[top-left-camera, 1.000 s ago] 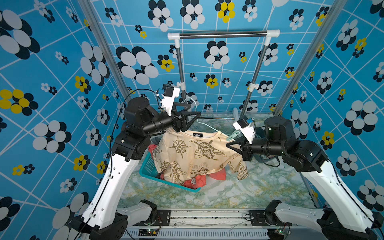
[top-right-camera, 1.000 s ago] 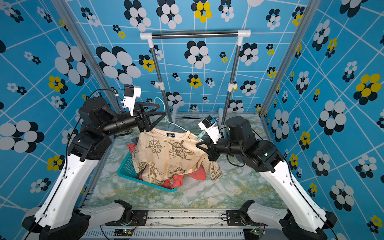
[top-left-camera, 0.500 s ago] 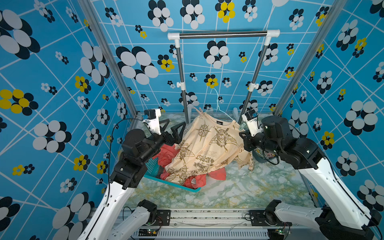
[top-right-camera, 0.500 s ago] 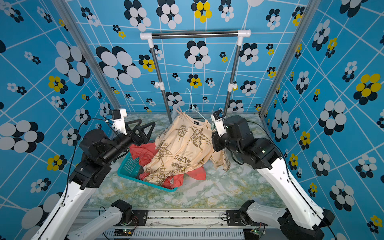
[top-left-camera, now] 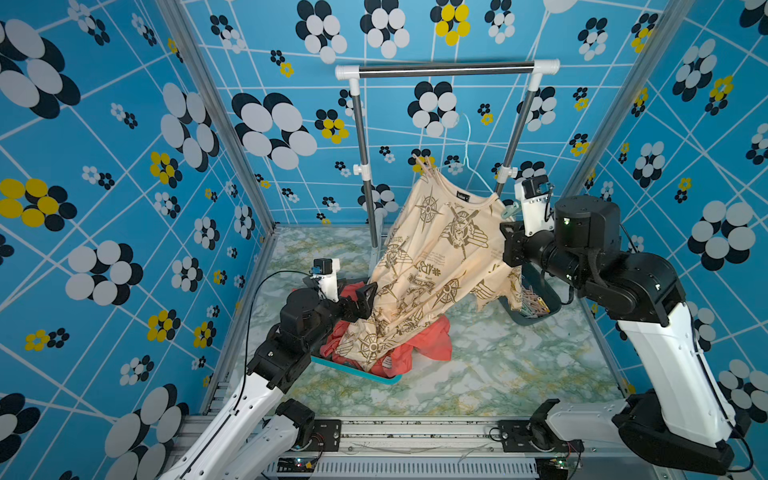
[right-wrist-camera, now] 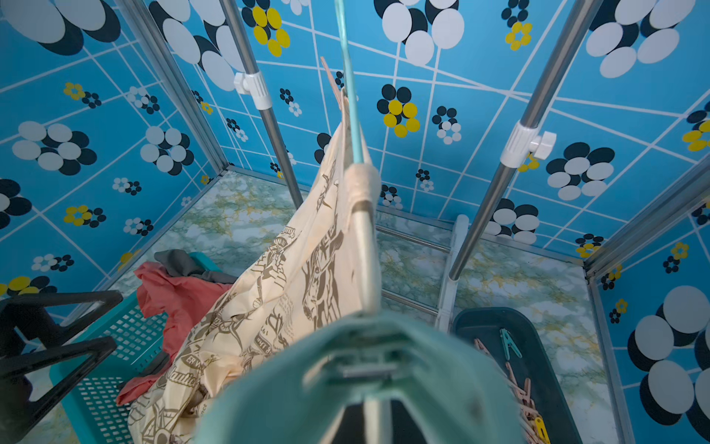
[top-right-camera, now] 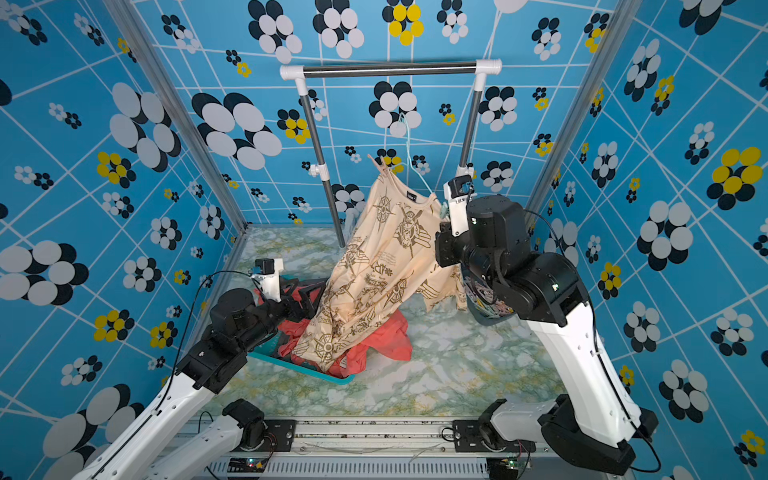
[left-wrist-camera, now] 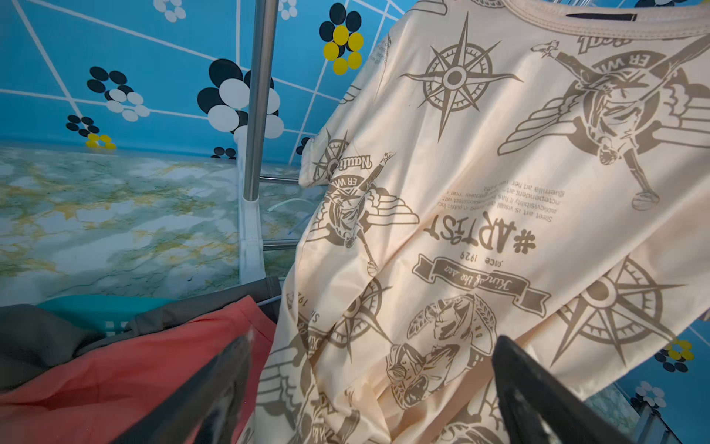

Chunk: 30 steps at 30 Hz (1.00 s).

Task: Use clothespins to secure the t-shirt on both sides of the hanger
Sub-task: Hang the hanger on the clothesline.

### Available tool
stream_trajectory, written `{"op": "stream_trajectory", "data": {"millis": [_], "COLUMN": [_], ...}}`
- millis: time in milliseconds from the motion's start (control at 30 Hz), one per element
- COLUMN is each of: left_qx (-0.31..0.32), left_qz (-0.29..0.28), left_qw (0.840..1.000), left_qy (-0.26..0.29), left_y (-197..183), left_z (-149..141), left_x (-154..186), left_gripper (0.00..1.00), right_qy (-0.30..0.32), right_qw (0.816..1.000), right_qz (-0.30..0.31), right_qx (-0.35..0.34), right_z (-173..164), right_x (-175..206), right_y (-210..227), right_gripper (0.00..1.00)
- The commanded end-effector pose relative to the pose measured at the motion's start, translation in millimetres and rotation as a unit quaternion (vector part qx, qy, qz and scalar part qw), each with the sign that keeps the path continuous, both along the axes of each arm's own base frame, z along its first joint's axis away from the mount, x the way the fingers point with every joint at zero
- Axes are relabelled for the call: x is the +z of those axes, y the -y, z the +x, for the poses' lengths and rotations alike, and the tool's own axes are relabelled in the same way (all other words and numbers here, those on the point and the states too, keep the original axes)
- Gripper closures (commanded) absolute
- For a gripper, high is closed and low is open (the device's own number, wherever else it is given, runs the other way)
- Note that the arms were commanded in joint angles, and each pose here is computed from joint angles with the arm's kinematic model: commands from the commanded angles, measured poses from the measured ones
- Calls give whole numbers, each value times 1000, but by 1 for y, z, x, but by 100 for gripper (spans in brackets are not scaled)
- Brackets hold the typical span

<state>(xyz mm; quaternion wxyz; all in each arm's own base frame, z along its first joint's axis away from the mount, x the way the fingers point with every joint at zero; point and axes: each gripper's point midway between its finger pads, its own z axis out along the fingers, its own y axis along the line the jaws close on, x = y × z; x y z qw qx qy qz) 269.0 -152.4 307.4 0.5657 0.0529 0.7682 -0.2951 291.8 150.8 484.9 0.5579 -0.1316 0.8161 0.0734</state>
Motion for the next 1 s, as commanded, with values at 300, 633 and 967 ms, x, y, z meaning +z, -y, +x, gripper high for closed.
{"op": "stream_trajectory", "data": {"millis": [300,633,967], "left_qx": [6,1,1], "left_qz": [0,-5,-12], "left_qw": [1000,1000,1000], "left_qy": [16,5,-5], "left_y": [-7,-5,-4], "left_z": [1,5,8], "left_x": [-7,-13,-19], "left_gripper": [1,1,1], "right_qy": [91,133,106], "right_qw": [994,987,983], "right_qz": [27,63,108], "right_qx": [-46,-68,-102], "right_z": [30,42,81], "right_x": [81,106,91], "right_y": [16,29,62], "right_gripper": [100,100,100]}}
